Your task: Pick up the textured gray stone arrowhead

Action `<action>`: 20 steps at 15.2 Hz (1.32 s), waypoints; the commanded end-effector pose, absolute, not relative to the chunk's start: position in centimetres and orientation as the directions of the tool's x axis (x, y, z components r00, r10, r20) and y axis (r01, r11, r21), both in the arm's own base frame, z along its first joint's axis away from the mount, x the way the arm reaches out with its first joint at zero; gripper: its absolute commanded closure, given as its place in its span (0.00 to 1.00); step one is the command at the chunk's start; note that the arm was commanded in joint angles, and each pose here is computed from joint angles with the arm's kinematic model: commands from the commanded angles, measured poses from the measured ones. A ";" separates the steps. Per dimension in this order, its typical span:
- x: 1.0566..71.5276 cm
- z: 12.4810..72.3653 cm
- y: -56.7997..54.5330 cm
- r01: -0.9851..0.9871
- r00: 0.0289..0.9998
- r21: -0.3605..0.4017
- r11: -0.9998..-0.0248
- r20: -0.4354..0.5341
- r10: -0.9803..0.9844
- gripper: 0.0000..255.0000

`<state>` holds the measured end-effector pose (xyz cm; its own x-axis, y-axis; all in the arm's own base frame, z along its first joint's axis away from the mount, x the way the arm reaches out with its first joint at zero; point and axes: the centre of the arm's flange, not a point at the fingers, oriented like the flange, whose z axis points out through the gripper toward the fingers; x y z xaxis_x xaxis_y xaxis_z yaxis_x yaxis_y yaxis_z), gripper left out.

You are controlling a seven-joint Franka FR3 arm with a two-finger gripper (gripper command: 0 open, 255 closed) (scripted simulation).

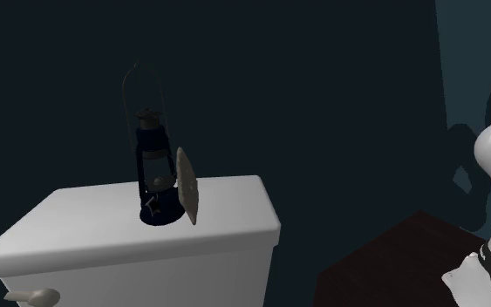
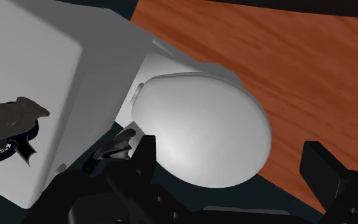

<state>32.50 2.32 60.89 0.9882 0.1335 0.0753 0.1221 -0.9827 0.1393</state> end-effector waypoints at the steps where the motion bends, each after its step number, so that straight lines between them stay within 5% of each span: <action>1: 32.5 60.9 2.3 0.122 0.988 0.139 -0.983 0.075 0.133 0.00; 20: 46.4 56.2 -19.7 -0.257 0.966 0.044 -0.965 0.039 -0.255 0.00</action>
